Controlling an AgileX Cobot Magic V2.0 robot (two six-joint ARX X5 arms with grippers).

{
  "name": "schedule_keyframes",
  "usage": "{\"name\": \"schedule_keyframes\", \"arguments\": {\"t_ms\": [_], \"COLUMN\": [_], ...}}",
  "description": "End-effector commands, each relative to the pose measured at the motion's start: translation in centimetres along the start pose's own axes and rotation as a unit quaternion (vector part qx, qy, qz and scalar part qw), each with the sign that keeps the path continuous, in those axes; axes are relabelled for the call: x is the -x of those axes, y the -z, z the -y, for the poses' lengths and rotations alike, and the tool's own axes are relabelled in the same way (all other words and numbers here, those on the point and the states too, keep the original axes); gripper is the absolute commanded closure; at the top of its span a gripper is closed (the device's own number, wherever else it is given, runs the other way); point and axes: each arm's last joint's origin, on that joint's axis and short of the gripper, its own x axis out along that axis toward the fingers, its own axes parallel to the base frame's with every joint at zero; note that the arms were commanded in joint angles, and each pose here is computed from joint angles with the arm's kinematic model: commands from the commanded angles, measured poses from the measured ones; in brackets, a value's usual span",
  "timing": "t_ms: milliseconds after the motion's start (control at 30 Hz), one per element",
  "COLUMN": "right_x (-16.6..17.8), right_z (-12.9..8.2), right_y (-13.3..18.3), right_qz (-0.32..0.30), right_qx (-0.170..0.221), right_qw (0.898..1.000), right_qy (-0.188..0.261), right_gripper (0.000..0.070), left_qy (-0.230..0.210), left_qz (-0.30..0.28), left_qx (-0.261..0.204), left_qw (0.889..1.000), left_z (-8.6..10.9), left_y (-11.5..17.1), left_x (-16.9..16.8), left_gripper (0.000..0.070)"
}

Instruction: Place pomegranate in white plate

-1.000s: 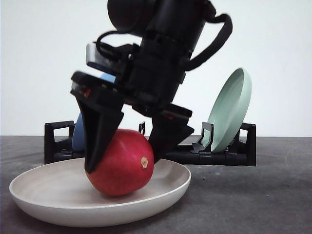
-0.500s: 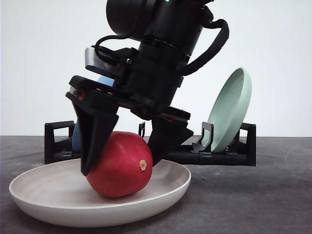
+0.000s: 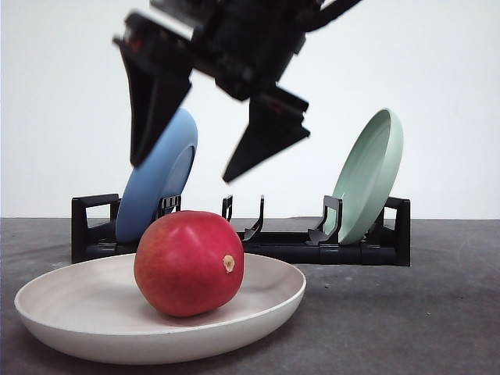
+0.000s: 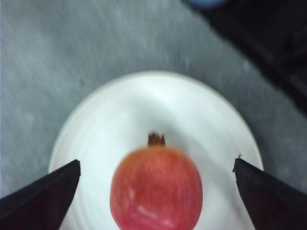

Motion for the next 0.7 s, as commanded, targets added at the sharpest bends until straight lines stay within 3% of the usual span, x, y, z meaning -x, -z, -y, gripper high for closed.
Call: {"name": "schedule_keyframes", "arguments": {"t_ms": [0,133,267,667], "right_x": [0.2,1.8,3.1,8.1], "right_z": [-0.3,-0.2,0.7,5.9], "right_y": [0.1,0.8,2.3,7.8], "right_qz": [0.022,0.073,0.084,0.111], "right_qx": [0.011,0.014,0.007,-0.063], "right_qw": [1.000,0.997,0.996,0.992], "right_qy": [-0.005,-0.013,-0.010,0.012], "right_gripper": [0.0057,0.0088,0.0088,0.0088], "left_qy": [-0.002,-0.002,-0.002,-0.002], "left_qz": [0.004,0.003,0.004,0.004], "left_qx": [-0.005,-0.005,-0.005,-0.004], "left_qw": [1.000,1.000,1.000,1.000], "left_z": [0.0,0.0,0.0,0.0], "left_y": [-0.2,-0.2,-0.2,-0.2], "left_x": [0.0,0.0,0.0,0.0], "left_gripper": [0.0347,0.0347,0.0347,0.0347]}}
